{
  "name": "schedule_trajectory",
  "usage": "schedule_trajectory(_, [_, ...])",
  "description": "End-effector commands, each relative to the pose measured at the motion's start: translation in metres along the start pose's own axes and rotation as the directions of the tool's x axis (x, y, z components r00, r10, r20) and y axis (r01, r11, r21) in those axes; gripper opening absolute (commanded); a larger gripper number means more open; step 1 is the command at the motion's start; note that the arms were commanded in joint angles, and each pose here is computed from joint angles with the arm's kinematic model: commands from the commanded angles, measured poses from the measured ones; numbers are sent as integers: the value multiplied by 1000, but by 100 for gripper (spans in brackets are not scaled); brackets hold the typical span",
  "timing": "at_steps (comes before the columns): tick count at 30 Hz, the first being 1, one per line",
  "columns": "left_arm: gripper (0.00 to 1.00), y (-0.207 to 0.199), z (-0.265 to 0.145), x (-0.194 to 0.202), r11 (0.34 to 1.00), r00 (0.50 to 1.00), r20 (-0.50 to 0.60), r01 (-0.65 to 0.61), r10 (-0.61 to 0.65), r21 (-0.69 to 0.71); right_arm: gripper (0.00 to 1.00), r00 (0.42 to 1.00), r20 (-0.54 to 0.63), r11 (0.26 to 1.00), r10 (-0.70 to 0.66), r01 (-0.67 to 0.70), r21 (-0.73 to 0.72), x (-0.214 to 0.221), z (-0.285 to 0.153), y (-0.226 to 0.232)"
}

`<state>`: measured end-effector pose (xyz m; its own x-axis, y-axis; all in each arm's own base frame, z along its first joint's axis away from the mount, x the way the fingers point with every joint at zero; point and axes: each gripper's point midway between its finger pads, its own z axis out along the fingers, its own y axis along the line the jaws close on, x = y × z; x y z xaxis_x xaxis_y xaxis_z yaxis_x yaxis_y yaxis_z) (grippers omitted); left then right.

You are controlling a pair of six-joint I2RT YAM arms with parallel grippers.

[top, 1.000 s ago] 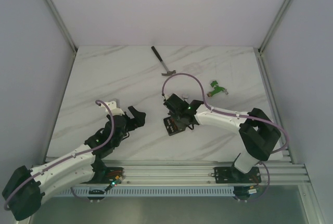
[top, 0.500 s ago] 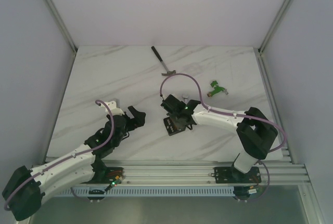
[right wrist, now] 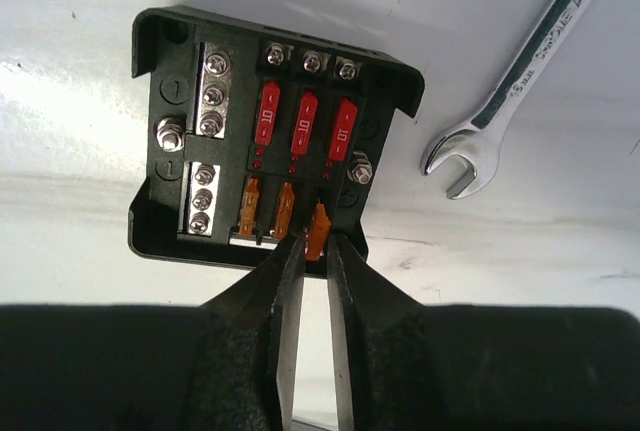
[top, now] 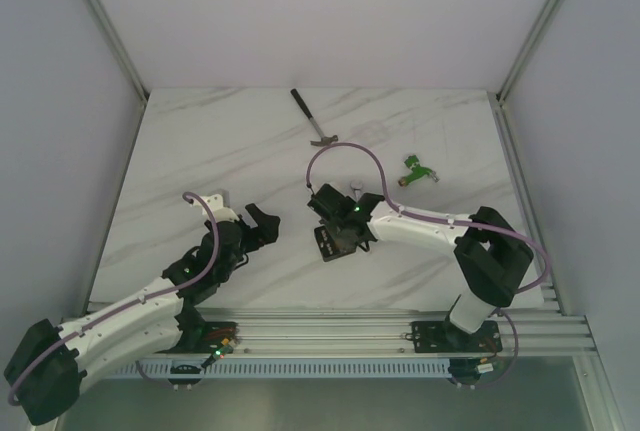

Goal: Snap on the fuse box
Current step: Install the fuse at the fuse box base.

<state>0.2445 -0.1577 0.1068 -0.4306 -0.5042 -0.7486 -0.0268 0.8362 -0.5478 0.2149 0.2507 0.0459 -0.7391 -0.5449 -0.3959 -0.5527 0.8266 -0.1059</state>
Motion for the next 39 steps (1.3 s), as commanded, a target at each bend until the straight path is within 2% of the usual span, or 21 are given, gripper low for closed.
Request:
schedule_trajectory(1, [100,-6,-1,-6,1000,1000,3,10,-10,7,25,1000,2,1000,4,-4,-14,-3,-7,5])
schedule_trajectory(15, [100,-7,-1,-7,1000,1000,3,14,-14,12,29,997,72,998,31,-27,-60,-18,-19,11])
schedule_trajectory(20, [100,-8,-1,-7,1000,1000,0,17,-17,16,36,992,111,996,57,-50,-69,-25,-29,9])
schedule_trajectory(30, [100,-13,0,-2,999,1000,-30,10,-9,34,29,992,74,993,104,-100,-60,-20,-17,3])
schedule_trajectory(39, [100,-16,2,2,999,999,-53,2,0,39,28,993,37,994,109,-108,-36,-11,-5,1])
